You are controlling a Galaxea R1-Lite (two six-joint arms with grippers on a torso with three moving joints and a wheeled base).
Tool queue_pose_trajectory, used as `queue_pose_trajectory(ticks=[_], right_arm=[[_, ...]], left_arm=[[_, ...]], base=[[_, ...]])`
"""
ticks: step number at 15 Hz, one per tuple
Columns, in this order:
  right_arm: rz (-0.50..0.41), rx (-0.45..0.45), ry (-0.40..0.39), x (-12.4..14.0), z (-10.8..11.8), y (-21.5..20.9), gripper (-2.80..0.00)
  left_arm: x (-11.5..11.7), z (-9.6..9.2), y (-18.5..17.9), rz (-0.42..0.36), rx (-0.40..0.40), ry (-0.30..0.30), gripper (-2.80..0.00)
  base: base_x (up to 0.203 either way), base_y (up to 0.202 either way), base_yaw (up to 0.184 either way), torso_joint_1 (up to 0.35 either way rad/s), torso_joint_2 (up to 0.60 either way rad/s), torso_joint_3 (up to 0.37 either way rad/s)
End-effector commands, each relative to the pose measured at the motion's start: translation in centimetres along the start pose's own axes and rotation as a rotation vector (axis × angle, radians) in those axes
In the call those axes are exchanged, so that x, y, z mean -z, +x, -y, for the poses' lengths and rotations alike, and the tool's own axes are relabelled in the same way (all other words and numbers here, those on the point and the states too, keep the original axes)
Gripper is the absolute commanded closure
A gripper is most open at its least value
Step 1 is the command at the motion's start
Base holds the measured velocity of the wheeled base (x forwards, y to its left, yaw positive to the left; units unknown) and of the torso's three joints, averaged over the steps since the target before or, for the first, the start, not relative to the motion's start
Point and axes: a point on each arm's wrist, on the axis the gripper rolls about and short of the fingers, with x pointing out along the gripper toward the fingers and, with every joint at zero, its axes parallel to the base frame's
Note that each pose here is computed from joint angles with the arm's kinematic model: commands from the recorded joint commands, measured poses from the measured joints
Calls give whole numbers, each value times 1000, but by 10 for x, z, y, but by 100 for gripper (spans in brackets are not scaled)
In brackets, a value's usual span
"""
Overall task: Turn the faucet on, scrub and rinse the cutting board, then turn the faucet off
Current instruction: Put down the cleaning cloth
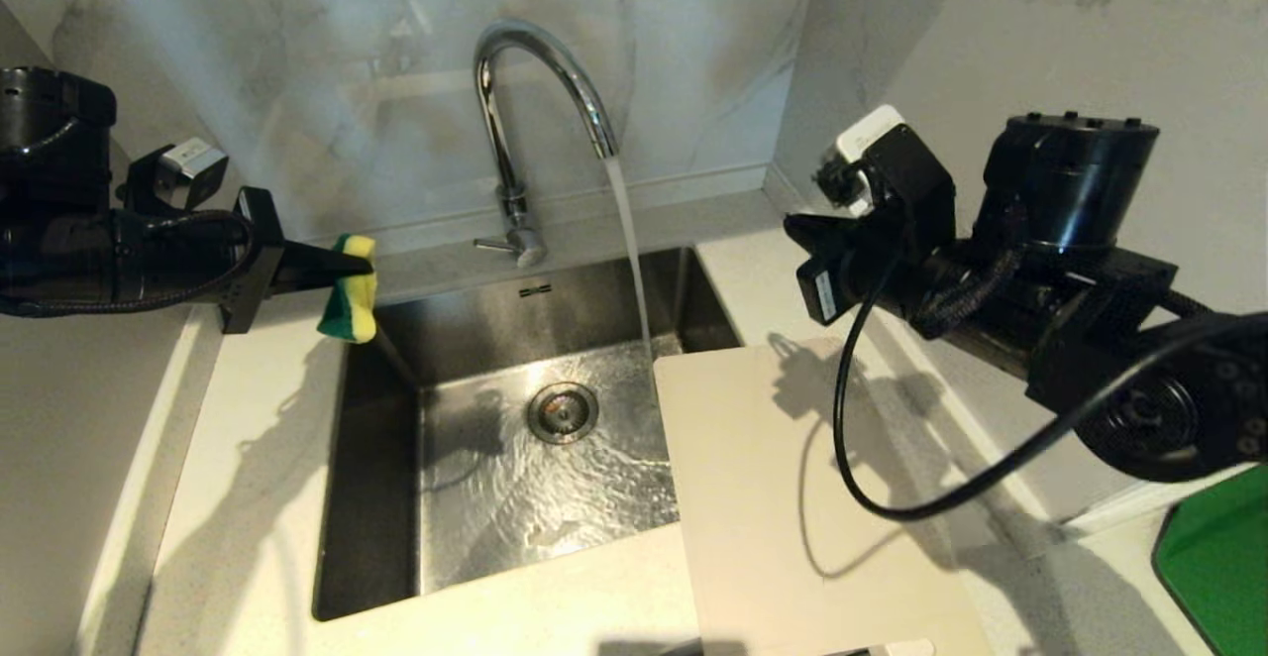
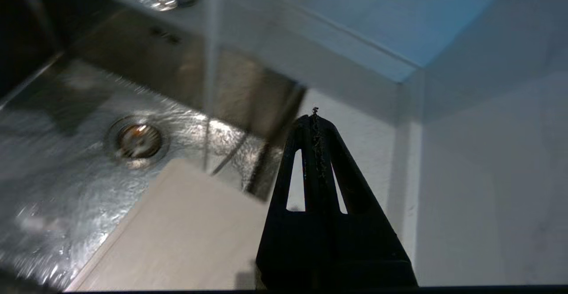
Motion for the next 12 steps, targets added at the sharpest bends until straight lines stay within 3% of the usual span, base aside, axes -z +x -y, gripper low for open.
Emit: queue_pose_trajectory(ticks=[1,4,6,12], right_arm=[[-6,47,91,-5,21,23,0],[-13,102,230,-26,51,23,0],[-2,151,276,-42,73,12,0],[72,176,272,-97,79,-63,0]], left_arm=[[1,0,2,-8,2,-4,0],[3,2,5,-17,7,-2,0],[3,2,5,-18,7,0,0],[4,3,4,-18,9,2,0]], base=[[0,0,0,0,0,0],[0,0,0,0,0,0],[0,0,0,0,0,0],[0,0,0,0,0,0]])
